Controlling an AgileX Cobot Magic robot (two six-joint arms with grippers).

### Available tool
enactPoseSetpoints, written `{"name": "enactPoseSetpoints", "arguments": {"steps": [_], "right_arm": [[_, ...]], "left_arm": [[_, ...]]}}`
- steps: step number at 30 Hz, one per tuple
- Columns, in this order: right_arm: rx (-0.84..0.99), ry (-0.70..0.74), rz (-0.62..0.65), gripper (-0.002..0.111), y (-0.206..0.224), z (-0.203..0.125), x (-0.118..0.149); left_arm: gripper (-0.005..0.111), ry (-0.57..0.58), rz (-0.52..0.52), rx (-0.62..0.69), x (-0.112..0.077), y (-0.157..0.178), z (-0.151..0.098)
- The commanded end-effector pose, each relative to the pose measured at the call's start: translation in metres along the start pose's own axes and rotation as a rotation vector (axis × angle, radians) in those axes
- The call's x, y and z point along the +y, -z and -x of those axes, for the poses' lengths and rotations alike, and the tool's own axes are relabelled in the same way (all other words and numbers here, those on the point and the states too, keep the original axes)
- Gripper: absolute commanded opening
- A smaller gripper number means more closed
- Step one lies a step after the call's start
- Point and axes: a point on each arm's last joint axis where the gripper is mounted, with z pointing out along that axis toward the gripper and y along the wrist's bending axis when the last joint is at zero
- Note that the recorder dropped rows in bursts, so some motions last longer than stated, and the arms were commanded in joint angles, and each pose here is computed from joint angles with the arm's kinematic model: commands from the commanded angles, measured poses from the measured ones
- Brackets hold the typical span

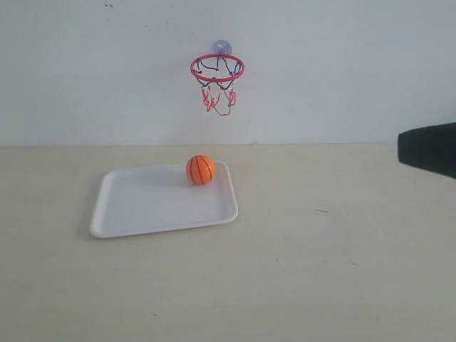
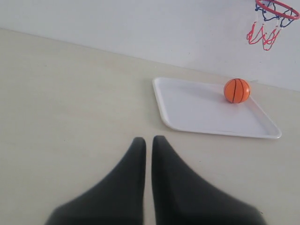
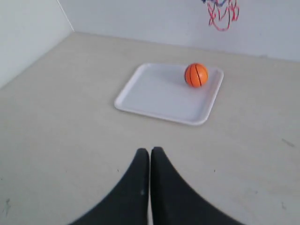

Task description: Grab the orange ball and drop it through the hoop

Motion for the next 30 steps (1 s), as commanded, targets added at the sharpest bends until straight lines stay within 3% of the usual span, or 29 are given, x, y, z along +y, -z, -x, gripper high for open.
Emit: {"name": "enactPoseSetpoints", "arguments": {"steps": [1,8,14,22,30], "right_arm": [[-0.086,0.082,0.014,0.000,0.022,0.001,0.014],[-0.173,0.141,0.090,0.000,0.047,-0.001,0.034],[-0.241,0.119,0.066,0.000,0.056,-0.004,0.036],[-0.402,-0.053,-0.009,0.000,0.057,-0.059,0.019],[-0.498,-0.241,-0.169,0.000,0.044,-0.122,-0.011]], "left_arm": [[0.004,0.005,0.003,-0.004,0.000,0.000,-0.001],[0.004,0.005,0.003,-0.004,0.000,0.000,-0.001],[0.004,0.005,0.003,-0.004,0.000,0.000,-0.001],[0.004,0.005,0.003,-0.004,0.000,0.000,-0.001],[0.004,0.005,0.003,-0.004,0.000,0.000,-0.001]]}}
